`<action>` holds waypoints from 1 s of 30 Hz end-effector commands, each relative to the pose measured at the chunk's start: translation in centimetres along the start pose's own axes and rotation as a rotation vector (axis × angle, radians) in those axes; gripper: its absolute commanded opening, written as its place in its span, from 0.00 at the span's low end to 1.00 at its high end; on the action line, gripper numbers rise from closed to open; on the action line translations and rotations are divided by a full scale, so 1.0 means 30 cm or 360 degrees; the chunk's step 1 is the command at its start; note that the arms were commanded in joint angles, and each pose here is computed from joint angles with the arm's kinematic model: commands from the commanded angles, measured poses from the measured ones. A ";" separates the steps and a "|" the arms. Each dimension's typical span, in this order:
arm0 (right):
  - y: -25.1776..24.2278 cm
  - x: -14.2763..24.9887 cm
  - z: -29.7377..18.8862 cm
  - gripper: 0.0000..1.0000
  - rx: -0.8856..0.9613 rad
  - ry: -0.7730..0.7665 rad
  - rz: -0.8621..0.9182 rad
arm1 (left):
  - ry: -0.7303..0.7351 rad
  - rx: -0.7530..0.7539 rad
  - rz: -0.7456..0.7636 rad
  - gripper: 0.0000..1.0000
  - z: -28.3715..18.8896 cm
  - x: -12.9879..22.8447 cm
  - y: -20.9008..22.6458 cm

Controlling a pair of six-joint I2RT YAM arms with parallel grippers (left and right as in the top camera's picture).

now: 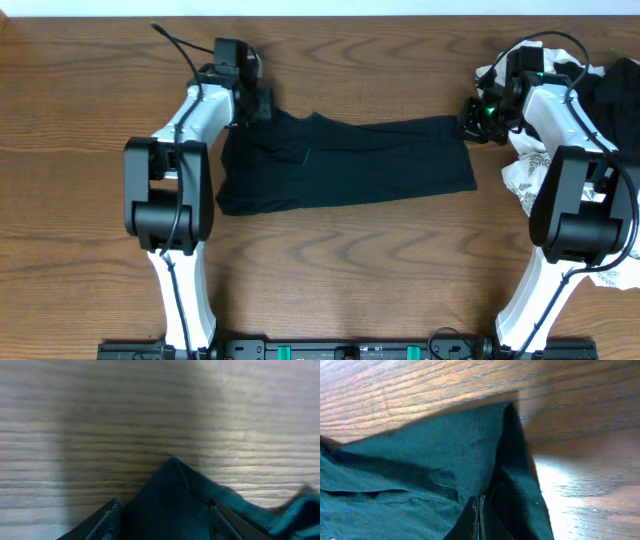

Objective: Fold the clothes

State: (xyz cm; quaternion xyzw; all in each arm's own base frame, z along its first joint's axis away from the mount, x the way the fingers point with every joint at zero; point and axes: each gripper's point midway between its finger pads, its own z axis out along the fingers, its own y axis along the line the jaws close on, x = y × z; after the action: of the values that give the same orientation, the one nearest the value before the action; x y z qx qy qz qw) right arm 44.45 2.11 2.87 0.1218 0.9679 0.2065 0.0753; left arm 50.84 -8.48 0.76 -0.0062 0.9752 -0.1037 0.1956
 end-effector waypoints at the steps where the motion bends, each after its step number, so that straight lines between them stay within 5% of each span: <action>1: 0.020 -0.001 -0.020 0.01 -0.0016 -0.0016 -0.0033 | 0.0084 -0.0021 0.0059 0.56 0.059 0.054 -0.017; 4: 0.020 0.000 -0.020 0.01 -0.0015 -0.0014 -0.0032 | 0.0094 -0.0061 0.0093 0.41 0.061 0.062 -0.016; 6: 0.019 -0.001 -0.020 0.01 -0.0013 -0.0016 -0.0033 | 0.0091 -0.0069 0.0095 0.12 0.047 0.058 -0.014; 7: 0.017 -0.002 -0.020 0.01 -0.0006 -0.0018 -0.0033 | 0.0095 -0.0070 0.0090 0.06 0.037 0.057 -0.011; 21: 0.004 -0.004 -0.021 0.01 0.0028 -0.0024 -0.0031 | -0.0109 -0.0043 0.0108 0.06 -0.222 -0.062 -0.063; 30: 0.002 -0.004 -0.021 0.01 0.0031 -0.0024 -0.0031 | 0.0093 -0.0074 0.0033 0.06 -0.250 0.044 -0.048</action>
State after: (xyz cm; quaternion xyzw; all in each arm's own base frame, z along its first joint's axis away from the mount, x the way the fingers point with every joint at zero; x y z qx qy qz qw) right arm 44.37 1.83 2.72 0.1229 0.9699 0.1964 0.0742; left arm 47.16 -8.99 7.67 0.0132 0.9794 -0.0863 0.1820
